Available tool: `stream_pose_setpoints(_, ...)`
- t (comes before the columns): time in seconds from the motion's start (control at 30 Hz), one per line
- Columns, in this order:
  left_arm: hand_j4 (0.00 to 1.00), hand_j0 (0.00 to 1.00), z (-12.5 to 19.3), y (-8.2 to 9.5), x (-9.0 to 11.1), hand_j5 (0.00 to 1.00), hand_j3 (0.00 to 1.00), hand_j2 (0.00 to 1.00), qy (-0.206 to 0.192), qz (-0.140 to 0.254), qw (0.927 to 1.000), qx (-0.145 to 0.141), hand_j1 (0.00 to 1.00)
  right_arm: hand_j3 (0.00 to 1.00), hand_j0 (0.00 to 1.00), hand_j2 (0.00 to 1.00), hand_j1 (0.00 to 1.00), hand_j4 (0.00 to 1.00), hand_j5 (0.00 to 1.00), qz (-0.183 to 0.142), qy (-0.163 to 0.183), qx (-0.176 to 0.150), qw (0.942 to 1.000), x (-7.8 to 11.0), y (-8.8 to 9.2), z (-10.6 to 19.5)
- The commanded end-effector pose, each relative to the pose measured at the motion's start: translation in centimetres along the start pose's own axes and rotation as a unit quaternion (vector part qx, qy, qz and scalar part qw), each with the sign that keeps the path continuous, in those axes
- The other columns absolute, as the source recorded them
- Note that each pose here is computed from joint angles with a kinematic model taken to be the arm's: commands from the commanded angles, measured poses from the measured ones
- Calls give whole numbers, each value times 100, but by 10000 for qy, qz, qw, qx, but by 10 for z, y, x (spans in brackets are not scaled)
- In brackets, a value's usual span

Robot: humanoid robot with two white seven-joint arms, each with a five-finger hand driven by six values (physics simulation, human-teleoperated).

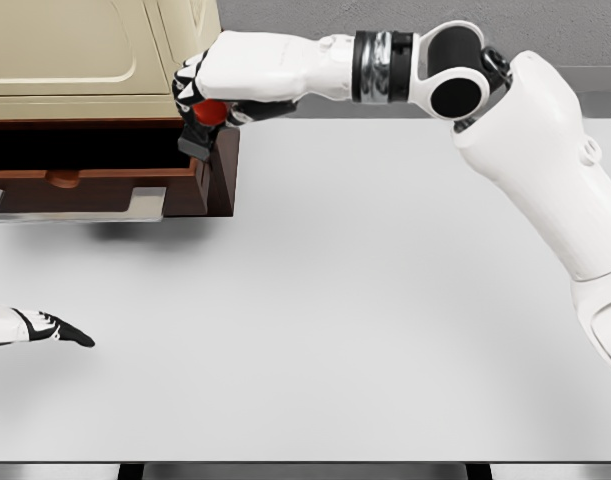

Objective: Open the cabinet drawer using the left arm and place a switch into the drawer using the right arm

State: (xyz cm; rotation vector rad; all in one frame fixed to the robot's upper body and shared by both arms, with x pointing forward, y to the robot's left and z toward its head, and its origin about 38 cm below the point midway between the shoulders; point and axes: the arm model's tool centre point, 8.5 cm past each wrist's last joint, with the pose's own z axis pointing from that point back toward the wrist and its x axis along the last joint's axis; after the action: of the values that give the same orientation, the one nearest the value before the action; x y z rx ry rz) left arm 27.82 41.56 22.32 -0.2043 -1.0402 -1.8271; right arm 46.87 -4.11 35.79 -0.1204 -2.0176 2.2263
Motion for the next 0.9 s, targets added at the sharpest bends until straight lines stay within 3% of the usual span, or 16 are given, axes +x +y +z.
stream_pose_setpoints(0.0,100,100,0,0,0,100,100,100,-12,30,10000,17,100,26,26,26,26,26,26,-34,-100,16,9999,5,1,-9)
stream_pose_setpoints(0.2,100,100,0,0,0,100,100,100,-5,31,10000,16,100,26,26,26,26,26,26,2,-297,65,9995,13,-5,-33)
stream_pose_setpoints(0.4,100,100,0,-1,-1,100,100,100,4,46,10000,-1,100,26,26,26,26,26,26,-265,-171,114,9994,-1,-3,-54)
stream_pose_setpoints(0.6,100,100,0,-1,-1,100,100,100,-4,45,10000,0,100,26,26,26,26,26,26,-391,-168,227,9988,-3,0,-74)
stream_pose_setpoints(0.87,100,100,-1,-2,-1,100,100,100,-5,51,10000,-5,100,26,26,26,26,26,26,-474,-95,259,9985,-8,0,-78)
